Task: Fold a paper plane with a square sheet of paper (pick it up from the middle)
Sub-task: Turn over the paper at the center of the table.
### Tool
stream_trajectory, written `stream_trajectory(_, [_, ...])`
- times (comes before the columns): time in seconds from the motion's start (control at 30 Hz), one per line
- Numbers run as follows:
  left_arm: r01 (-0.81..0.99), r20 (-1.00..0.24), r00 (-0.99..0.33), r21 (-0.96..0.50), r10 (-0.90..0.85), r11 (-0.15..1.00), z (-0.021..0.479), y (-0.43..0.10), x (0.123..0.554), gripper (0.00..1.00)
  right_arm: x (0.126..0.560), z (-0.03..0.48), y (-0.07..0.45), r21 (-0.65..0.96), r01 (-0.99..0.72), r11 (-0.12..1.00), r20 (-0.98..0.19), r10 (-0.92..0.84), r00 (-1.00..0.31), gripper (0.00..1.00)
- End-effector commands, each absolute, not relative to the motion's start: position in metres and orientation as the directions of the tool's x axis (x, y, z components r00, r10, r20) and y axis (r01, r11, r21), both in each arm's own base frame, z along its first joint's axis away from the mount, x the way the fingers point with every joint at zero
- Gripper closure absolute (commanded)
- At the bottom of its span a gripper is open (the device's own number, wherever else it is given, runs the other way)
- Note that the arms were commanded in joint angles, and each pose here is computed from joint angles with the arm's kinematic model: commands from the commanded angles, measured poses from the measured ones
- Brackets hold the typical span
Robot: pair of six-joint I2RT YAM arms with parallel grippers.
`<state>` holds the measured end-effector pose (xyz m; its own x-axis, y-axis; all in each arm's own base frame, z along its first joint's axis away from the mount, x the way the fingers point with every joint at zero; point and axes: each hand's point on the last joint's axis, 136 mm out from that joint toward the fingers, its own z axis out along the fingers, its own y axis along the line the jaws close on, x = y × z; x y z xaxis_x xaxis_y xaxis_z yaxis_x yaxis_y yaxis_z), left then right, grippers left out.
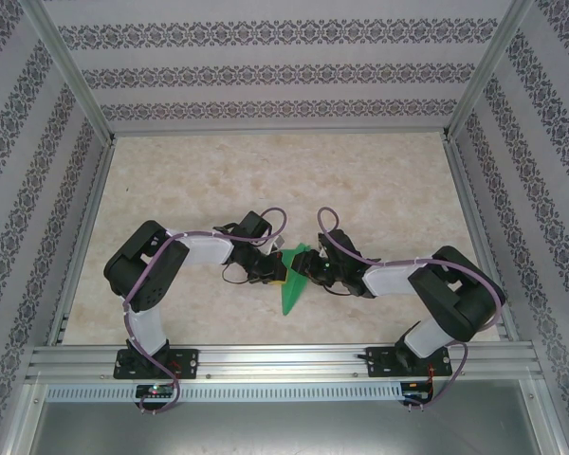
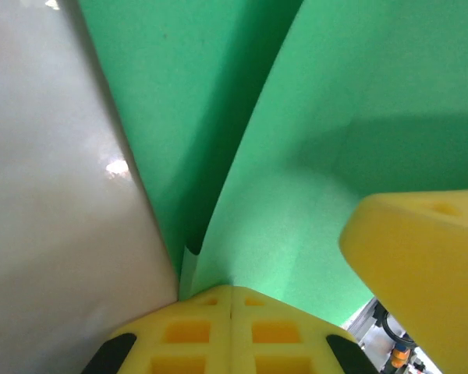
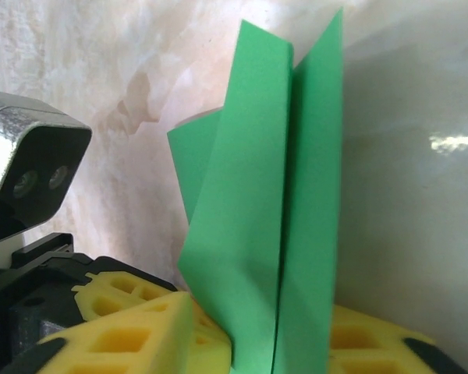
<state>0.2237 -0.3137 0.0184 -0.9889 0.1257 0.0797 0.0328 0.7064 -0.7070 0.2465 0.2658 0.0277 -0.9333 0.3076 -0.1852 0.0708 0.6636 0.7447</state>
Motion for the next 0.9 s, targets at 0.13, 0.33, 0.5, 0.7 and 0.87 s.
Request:
stream_trajectory(0.13, [0.004,0.071,-0.994,-0.723,0.080,0.690,0.017,-0.318,0.223,0.95,0.252,0.041,0.282,0.785,-0.013,0.620,-0.234,0.277,-0.932,0.72])
stream_trajectory(0.33, [0.001,0.057,-0.997,-0.719,0.061,0.695,0.019,-0.316,0.225,0.95,0.251,0.031,0.281,0.762,-0.005,0.647,-0.228,0.261,-0.938,0.75])
stream_trajectory(0.5, [0.001,0.051,-0.997,-0.723,0.055,0.691,0.022,-0.315,0.225,0.95,0.251,0.032,0.281,0.756,-0.010,0.655,-0.234,0.256,-0.938,0.82])
stream_trajectory(0.7, [0.017,0.019,-0.999,-0.746,0.046,0.666,0.038,-0.317,0.227,0.90,0.254,0.043,0.277,0.732,-0.035,0.680,-0.267,0.240,-0.933,0.92])
stream_trajectory(0.87, [0.064,-0.086,-0.996,-0.738,0.000,0.672,0.070,-0.309,0.235,0.82,0.258,0.065,0.267,0.670,-0.075,0.738,-0.336,0.211,-0.918,0.94])
